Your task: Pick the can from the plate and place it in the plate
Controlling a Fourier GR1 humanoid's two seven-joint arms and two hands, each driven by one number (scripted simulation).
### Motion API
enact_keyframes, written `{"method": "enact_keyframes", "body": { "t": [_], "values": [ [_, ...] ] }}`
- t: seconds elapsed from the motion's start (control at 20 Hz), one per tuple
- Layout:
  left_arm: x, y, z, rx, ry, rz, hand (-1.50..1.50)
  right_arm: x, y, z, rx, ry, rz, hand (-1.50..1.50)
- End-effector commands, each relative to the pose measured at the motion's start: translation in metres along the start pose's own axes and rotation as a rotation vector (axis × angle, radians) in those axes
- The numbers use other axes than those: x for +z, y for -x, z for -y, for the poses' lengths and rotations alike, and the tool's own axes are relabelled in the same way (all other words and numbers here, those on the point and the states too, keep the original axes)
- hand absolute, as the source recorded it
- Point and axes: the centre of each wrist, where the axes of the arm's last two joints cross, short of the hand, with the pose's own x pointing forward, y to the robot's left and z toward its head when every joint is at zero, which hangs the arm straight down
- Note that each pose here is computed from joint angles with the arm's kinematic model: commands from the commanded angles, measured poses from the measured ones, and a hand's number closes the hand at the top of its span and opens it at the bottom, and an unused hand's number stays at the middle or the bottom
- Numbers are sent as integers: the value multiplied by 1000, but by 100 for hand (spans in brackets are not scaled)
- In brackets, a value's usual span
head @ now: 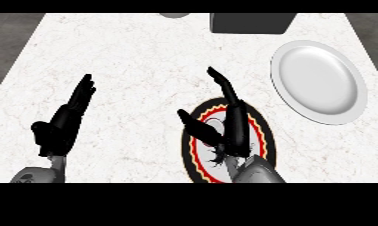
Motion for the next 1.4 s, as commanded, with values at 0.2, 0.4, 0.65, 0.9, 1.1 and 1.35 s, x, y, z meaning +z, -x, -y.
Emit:
{"method": "enact_keyframes", "body": {
  "t": [0.2,0.4,0.65,0.9,1.1,1.35],
  "values": [
    [12,29,-15,14,-30,-16,0,57,15,-28,187,147,57,-150],
    [17,30,-22,33,-41,-47,0,73,15,-23,314,92,-42,-150],
    [11,22,-19,19,-39,-36,0,64,12,-1,539,-34,-222,-150],
    [5,17,-17,16,-32,-24,0,57,-36,-12,672,-169,-356,-150],
    [-2,22,-24,32,-32,-22,0,71,-72,-5,675,-190,-442,-150],
    [-10,16,-17,16,-18,-23,0,64,-70,-7,758,-185,-530,-150]
  ]
}}
